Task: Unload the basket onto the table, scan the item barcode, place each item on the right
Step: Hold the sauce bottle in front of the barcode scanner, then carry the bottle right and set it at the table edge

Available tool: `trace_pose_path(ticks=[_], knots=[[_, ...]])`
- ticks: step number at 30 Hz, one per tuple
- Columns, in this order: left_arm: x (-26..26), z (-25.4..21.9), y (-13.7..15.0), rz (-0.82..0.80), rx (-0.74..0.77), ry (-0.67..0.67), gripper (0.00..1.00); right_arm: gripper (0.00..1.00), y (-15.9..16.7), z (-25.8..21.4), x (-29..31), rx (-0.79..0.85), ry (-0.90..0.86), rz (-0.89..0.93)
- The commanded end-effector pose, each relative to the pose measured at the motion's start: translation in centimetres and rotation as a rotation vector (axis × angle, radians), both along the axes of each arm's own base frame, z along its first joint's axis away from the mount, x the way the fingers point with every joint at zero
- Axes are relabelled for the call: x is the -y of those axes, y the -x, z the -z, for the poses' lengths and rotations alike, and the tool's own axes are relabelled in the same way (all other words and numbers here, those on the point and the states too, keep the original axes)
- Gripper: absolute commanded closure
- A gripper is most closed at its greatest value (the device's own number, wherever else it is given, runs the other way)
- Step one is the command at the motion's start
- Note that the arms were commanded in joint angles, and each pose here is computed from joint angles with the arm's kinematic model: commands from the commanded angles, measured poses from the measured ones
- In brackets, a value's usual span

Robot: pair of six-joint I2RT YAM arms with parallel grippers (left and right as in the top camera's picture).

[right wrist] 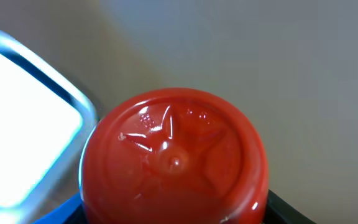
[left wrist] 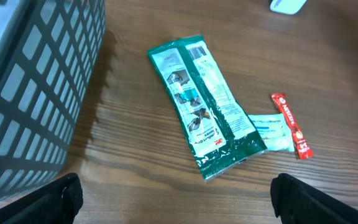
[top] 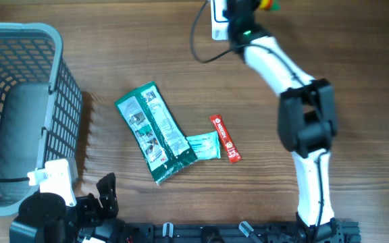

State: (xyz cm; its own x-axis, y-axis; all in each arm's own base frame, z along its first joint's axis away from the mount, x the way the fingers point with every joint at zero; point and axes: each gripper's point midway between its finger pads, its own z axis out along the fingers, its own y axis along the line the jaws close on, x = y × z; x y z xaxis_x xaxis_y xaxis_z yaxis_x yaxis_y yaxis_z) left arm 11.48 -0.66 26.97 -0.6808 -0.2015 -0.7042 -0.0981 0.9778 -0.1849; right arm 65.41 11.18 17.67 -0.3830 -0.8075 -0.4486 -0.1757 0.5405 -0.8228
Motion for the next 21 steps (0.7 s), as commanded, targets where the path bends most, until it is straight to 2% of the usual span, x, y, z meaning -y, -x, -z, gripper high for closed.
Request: trace_pose_path(ticks=[1,3,5,8,14,16,17,20,21], knots=[[0.0,0.0,0.0,-0.009,0.000,0.008,0.00,0.73,1.9,-6.8,16.5,0.071,-0.064,0.350],[0.0,0.0,0.0,-0.009,0.000,0.008,0.00,0.73,4.5,-2.8,25.4,-0.030,-0.173,0.524],[0.0,0.0,0.0,-0.009,0.000,0.008,0.00,0.73,8.8,1.4,34.4,-0.101,-0.264,0.719],[0.0,0.0,0.0,-0.009,0.000,0.008,0.00,0.73,13.4,4.5,41.4,-0.109,-0.367,0.884],[0.0,0.0,0.0,-0.009,0.000,0.008,0.00,0.69,17.1,9.2,45.3,-0.106,-0.686,1.010],[0.0,0.0,0.0,-0.009,0.000,0.008,0.00,0.50,17.7,9.9,45.6,-0.081,-0.770,1.060],[0.0,0.0,0.0,-0.009,0.000,0.008,0.00,0.35,17.8,10.0,45.6,-0.080,-0.782,1.069],[0.0,0.0,0.0,-0.009,0.000,0.008,0.00,0.07,19.1,11.0,44.9,-0.139,-0.801,1.110],[0.0,0.0,0.0,-0.009,0.000,0.008,0.00,0.00,19.7,11.4,44.7,-0.148,-0.824,1.142]])
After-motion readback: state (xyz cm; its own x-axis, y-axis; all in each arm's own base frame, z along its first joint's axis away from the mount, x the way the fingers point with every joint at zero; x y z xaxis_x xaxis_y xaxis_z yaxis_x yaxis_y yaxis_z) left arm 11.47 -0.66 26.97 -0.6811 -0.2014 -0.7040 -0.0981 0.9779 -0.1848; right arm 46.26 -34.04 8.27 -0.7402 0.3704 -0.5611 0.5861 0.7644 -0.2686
